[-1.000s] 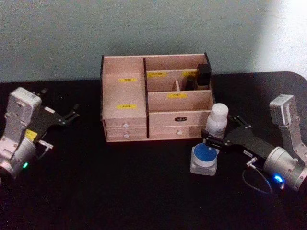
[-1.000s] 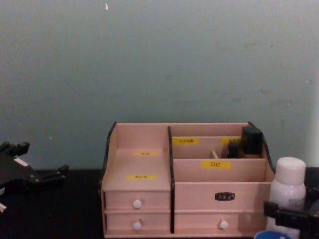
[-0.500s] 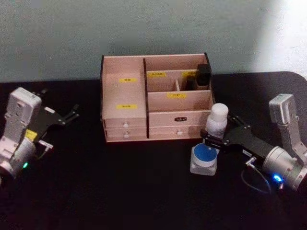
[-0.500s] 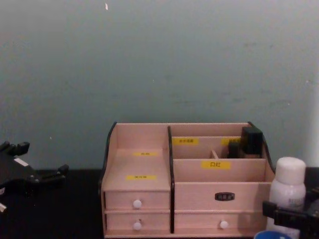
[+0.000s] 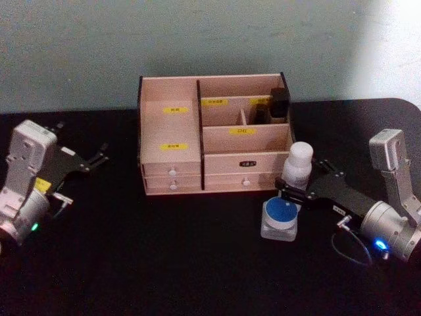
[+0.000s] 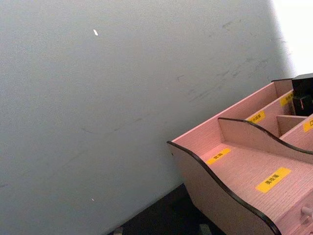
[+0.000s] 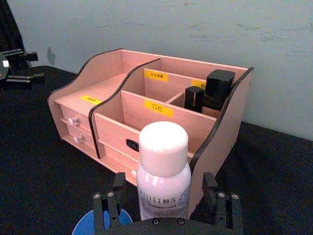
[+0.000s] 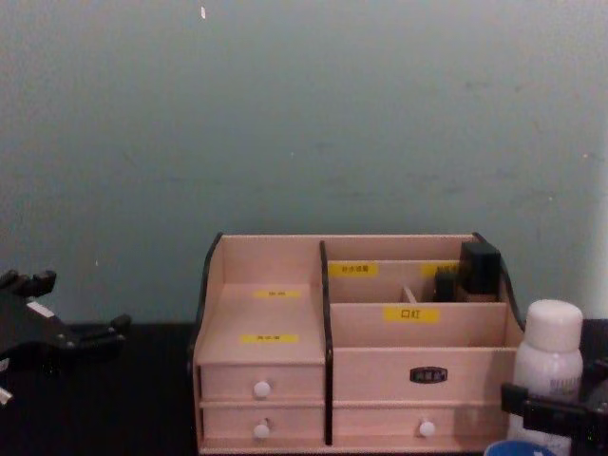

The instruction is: Pick up the facial cleanser and watermelon frost from the table and place them into the tiered storage box.

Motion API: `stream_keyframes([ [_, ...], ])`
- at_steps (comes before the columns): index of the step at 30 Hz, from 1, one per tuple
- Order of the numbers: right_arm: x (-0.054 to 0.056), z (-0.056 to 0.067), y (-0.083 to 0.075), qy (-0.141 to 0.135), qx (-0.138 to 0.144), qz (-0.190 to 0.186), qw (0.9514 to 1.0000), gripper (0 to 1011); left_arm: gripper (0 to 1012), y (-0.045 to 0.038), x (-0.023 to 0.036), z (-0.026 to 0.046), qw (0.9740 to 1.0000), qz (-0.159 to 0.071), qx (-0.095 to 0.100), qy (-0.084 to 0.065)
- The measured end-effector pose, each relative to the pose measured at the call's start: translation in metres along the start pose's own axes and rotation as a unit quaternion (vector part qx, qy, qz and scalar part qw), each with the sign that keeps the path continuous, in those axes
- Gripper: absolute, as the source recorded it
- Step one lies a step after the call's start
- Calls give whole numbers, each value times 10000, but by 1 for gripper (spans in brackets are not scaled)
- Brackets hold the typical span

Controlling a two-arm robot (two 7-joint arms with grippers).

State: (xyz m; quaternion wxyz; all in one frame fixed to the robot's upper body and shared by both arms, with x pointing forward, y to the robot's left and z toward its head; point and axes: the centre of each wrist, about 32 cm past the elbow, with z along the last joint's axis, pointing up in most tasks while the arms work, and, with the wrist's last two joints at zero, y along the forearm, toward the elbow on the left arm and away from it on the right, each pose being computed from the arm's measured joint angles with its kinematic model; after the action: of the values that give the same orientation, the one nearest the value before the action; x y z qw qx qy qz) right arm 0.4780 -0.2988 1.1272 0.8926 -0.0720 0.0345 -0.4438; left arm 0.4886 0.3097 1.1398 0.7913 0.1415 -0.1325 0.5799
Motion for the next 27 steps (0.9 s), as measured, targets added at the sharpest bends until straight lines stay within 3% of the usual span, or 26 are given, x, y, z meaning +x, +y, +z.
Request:
stream_keyframes([
  [6, -1, -1, -1, -1, 1, 0, 10000, 978, 1001, 0, 0, -1, 10000, 0, 1, 0],
  [20, -1, 0, -1, -9, 7, 1, 10000, 611, 1001, 0, 0, 0, 10000, 0, 0, 0],
  [27, -2, 0, -1, -10, 7, 1, 10000, 596, 1001, 0, 0, 0, 10000, 0, 0, 0],
])
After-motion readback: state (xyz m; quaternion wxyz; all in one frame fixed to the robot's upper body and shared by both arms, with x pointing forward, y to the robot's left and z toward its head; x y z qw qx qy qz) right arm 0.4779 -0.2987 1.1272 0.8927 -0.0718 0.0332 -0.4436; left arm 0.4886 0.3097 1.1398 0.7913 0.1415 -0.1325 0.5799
